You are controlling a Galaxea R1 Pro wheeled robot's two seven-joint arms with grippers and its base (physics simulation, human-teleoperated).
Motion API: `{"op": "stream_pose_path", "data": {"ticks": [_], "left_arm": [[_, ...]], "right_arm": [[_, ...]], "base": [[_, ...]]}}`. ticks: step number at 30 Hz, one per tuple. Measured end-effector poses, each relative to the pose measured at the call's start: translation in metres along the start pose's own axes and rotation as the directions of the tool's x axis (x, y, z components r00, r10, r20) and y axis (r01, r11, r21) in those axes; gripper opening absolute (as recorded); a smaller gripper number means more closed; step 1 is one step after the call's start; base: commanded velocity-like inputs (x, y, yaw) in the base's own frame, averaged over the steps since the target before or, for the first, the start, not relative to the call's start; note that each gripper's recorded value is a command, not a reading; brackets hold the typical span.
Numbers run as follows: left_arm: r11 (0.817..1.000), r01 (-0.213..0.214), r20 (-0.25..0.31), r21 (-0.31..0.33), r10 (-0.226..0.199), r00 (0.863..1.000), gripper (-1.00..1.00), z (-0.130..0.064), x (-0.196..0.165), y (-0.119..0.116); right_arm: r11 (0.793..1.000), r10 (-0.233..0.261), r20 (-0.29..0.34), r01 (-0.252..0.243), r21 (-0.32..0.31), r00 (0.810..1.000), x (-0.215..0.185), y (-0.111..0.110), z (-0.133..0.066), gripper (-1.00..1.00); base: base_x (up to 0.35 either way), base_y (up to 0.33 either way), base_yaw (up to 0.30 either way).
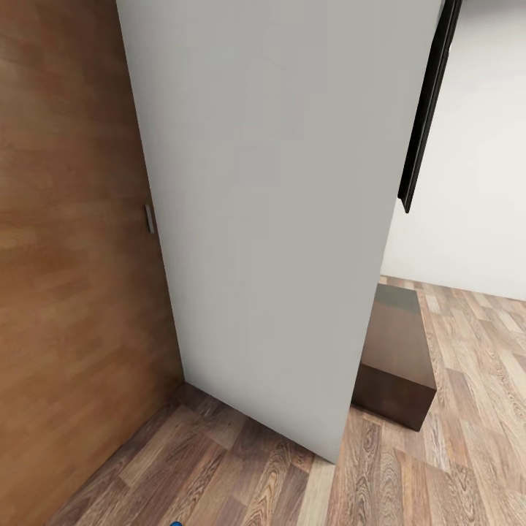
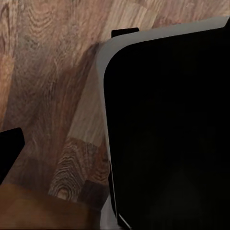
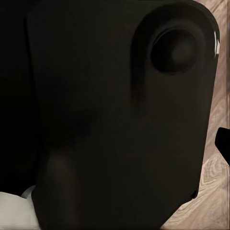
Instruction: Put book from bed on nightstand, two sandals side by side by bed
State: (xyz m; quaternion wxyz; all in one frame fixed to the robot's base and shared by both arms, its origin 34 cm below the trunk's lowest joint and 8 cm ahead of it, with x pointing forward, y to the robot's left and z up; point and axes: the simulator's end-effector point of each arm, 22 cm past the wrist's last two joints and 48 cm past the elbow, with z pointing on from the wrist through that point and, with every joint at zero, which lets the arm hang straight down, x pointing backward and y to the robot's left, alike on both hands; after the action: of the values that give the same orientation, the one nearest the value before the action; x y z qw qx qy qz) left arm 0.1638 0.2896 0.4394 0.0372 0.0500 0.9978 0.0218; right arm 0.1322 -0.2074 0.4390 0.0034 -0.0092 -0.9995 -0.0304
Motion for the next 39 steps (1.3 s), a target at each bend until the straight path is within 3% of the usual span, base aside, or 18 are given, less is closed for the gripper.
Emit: {"op": "stream_pose_path", "data": {"ticks": [13, 22, 33, 39], "left_arm": [[0.998, 0.066, -0.067, -0.008, -0.066, 0.996, 1.00, -0.001, 0.016, 0.003], [0.998, 0.066, -0.112, -0.013, -0.067, 0.991, 1.00, -0.002, 0.026, 0.006], [0.998, 0.066, -0.098, -0.018, -0.067, 0.993, 1.00, -0.001, 0.020, 0.010], [0.998, 0.066, -0.077, -0.022, -0.068, 0.995, 1.00, -0.001, 0.009, 0.013]], "right_arm": [[1.000, -0.017, 0.004, 0.017, 0.017, 1.000, 0.000, -0.002, 0.000, 1.00], [1.000, -0.017, 0.004, 0.017, 0.020, 1.000, 0.000, -0.004, 0.000, 1.00], [1.000, -0.020, 0.004, 0.020, 0.024, 1.000, -0.001, -0.005, 0.000, 1.00], [0.999, -0.021, 0.004, 0.021, 0.050, 1.000, -0.001, -0.025, -0.001, 1.00]], "base": [[0.000, 0.000, 0.000], [0.000, 0.000, 0.000], [0.000, 0.000, 0.000], [0.000, 0.000, 0.000]]}}
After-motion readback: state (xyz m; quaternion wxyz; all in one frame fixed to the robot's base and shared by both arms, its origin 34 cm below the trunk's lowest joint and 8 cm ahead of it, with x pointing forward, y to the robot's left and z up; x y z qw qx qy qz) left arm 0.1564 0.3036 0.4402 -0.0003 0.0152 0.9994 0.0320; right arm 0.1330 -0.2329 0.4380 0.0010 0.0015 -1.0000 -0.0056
